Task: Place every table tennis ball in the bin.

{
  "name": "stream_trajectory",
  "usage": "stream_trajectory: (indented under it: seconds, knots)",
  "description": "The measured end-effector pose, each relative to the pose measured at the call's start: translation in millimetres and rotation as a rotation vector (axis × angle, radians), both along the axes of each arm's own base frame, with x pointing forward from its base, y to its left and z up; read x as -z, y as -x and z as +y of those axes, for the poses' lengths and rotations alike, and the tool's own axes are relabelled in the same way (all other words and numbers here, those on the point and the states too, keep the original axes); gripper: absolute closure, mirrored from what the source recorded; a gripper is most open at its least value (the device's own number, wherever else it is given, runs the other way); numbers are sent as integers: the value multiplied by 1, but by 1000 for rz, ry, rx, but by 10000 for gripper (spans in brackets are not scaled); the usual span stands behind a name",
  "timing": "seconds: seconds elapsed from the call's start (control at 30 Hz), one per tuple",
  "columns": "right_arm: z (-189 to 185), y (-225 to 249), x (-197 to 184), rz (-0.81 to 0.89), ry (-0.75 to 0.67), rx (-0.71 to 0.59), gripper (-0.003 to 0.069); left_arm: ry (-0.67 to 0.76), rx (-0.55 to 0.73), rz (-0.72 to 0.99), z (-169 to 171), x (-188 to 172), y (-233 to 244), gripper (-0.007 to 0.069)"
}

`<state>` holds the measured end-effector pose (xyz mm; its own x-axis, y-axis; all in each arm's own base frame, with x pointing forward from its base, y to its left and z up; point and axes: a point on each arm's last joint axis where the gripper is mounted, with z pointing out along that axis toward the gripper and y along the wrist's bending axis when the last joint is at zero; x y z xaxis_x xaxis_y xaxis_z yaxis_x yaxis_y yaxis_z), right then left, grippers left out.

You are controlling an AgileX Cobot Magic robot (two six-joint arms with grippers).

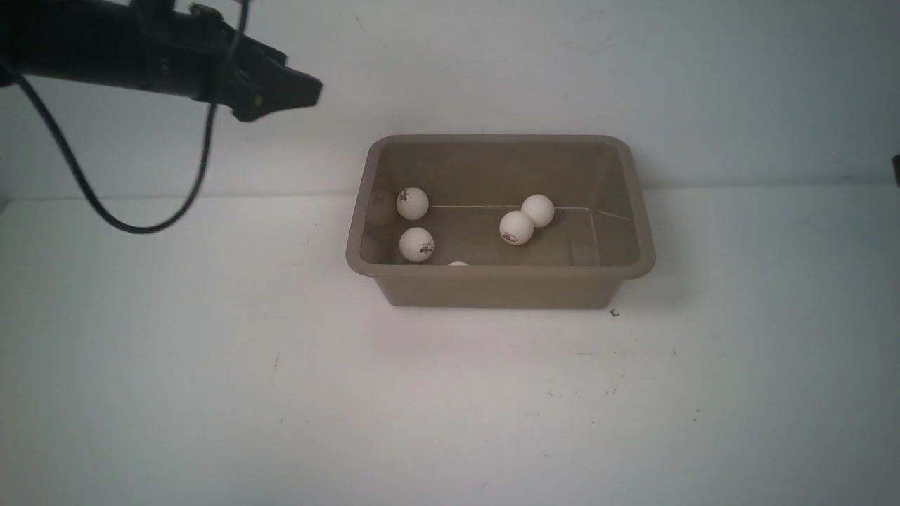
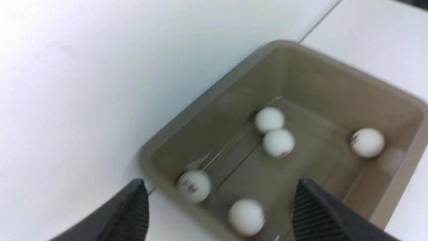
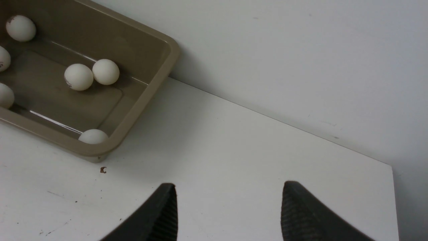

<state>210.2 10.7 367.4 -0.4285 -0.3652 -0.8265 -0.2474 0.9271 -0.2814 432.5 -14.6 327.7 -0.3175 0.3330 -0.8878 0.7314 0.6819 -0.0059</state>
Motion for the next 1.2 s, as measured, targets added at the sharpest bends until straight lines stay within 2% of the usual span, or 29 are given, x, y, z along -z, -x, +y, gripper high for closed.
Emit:
stream_trajectory:
  seconds: [0.13, 0.4, 0.67, 0.77, 0.93, 1.13, 1.2]
  knots:
    - [2, -1, -3, -27, -44, -7, 271, -74, -139, -20, 33, -26, 16, 105]
    - [10, -2, -8, -78, -132, -50, 271, -126, -329, -95, 66, -48, 24, 105]
    - [16, 20, -54, -207, -180, -130, 271, -232, -539, 63, 90, -43, 35, 105]
    - [18, 39, -76, -252, -182, -153, 271, -258, -575, 92, 93, -44, 39, 105]
    - [12, 104, -103, -334, -99, -135, 271, -227, -584, 75, 90, -54, 45, 105]
    - [3, 152, -97, -362, -60, -56, 271, -164, -560, 39, 84, -67, 51, 105]
    - [0, 162, -79, -355, -53, -33, 271, -135, -541, 30, 80, -73, 55, 105]
